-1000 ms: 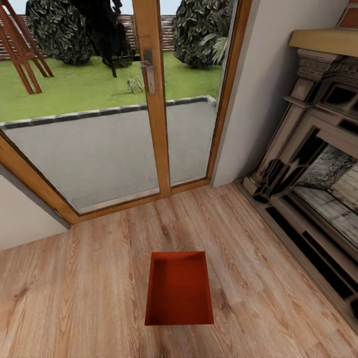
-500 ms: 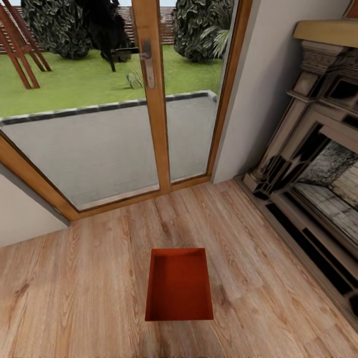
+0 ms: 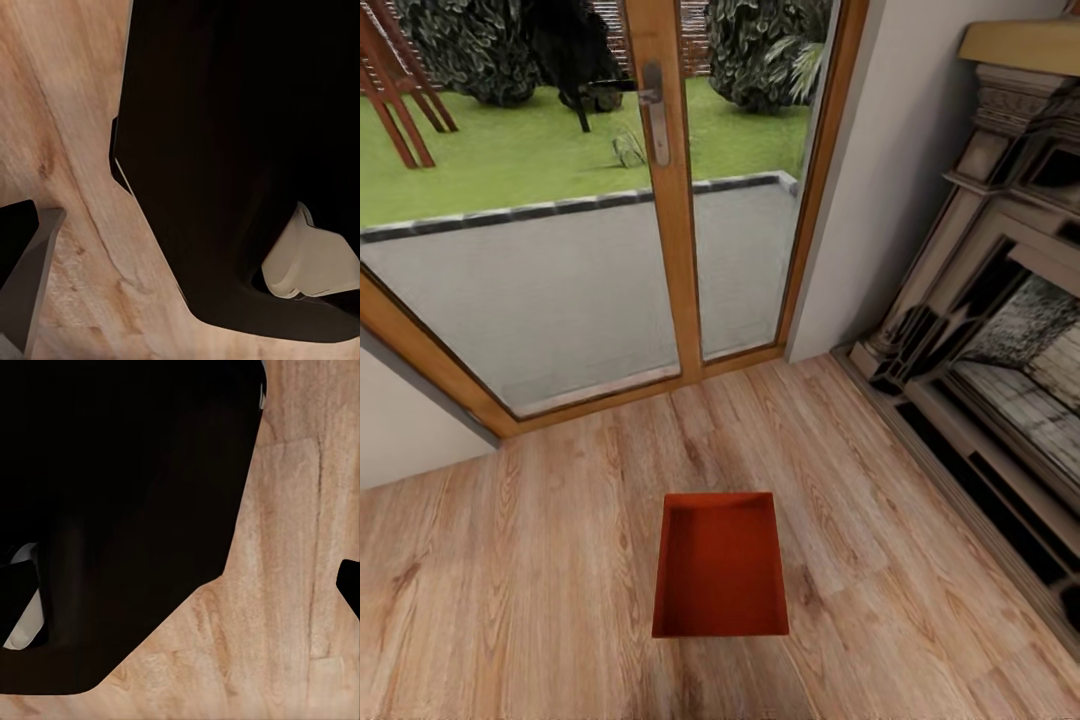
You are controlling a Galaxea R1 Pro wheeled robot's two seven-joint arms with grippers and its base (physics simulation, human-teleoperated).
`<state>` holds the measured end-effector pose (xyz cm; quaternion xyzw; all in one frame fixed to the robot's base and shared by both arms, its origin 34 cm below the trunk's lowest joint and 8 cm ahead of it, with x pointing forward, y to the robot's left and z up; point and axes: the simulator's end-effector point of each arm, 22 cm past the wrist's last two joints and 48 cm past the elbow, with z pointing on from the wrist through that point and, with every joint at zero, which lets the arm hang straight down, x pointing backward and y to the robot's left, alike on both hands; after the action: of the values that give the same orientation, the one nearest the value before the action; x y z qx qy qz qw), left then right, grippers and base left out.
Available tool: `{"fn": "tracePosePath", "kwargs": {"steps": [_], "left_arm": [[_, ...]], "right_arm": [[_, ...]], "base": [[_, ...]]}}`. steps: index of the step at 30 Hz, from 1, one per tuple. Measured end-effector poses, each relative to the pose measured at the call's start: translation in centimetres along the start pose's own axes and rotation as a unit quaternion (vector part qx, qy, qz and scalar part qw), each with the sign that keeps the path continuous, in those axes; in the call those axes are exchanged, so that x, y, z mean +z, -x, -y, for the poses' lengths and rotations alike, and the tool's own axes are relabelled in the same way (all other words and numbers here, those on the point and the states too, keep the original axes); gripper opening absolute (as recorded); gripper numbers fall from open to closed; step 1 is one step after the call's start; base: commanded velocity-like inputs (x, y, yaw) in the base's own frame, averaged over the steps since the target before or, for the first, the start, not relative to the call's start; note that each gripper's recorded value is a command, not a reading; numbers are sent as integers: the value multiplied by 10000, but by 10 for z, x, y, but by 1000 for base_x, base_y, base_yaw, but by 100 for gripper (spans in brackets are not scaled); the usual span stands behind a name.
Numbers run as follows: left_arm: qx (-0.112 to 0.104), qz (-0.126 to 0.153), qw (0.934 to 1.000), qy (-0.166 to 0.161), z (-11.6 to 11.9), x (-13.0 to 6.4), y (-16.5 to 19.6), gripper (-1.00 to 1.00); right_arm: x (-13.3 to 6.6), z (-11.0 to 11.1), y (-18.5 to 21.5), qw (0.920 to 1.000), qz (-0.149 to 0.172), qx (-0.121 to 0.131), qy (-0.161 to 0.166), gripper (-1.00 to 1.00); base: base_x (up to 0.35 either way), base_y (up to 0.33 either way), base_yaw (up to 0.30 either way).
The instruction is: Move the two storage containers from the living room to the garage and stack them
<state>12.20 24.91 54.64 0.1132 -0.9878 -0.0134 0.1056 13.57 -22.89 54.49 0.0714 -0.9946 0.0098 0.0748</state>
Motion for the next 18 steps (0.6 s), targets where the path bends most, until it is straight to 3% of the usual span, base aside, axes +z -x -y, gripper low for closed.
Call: {"fn": "tracePosePath", "kwargs": {"steps": [18], "left_arm": [[0, -142, 9999, 33, -3, 2, -11, 100]], "right_arm": [[2, -2, -12, 9999, -144, -3, 20, 100]], "base": [[0, 0, 0]]}}
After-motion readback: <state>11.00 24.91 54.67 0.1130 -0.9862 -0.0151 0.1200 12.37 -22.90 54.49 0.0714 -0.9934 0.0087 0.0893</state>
